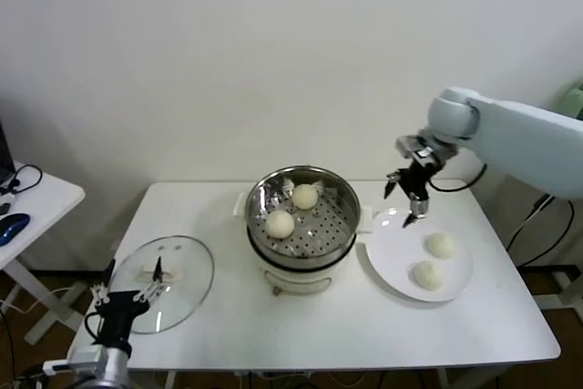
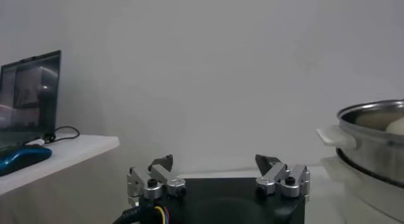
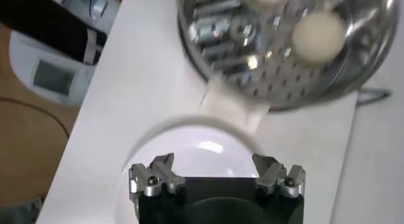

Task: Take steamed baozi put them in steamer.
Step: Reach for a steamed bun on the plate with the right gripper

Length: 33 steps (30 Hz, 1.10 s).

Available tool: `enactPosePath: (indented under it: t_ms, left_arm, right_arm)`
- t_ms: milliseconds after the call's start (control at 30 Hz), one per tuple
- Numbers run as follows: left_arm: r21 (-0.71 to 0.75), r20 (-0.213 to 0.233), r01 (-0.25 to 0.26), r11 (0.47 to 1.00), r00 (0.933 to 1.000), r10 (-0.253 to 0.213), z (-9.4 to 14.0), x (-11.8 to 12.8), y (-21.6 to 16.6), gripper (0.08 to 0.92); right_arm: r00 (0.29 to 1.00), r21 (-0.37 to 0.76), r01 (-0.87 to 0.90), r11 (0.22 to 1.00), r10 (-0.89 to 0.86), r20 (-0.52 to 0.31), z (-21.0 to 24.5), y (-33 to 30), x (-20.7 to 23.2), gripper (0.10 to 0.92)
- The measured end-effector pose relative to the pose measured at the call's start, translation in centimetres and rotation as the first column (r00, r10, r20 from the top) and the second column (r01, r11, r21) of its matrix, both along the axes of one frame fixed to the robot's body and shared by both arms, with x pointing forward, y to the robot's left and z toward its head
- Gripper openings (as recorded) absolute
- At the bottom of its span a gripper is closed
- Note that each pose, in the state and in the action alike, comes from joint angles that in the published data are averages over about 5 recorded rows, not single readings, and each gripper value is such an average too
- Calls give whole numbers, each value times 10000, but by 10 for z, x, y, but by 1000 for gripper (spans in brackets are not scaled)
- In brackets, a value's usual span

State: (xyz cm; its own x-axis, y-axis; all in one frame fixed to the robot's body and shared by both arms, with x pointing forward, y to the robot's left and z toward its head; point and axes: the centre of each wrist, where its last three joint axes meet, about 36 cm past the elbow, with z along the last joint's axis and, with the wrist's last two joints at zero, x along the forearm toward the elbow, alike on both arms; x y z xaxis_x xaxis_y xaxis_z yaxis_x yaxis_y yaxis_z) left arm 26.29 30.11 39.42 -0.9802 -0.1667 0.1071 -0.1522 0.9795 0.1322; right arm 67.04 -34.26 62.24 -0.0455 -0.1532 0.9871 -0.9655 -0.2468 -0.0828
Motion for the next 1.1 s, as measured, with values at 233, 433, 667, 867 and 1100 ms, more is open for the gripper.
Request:
enactPosePath:
  t_ms: [233,433,667,867,1100]
  left_arm:
    - [130,-81,-108,9999,9999,109,0,-5,3,823]
    - [203,-130,-163,9997,9998,166,-1,-7,3,823]
    - [243,-210,-238,9994,9995,243,-3,-10,3,823]
    - [274,-290,-275,9992,9992,283,-6,-12,4,823]
    - [285,-370,-263,9992,9989,273,-8,-13,3,823]
  right_arm:
    - [9998,-213,191,9996,-193,-69,-44,-37,-15,823]
    - [9992,-312,307,9990,-315,-247,-80,-55,-25,823]
    - [9976,-420,458,9981,-479,-506,-112,-68,-33,823]
    - [9962,-479,496,9976,-528,-688,-135,-71,-38,823]
    - [9955,-483,551,9973,-586,-744,-151,-70,-37,823]
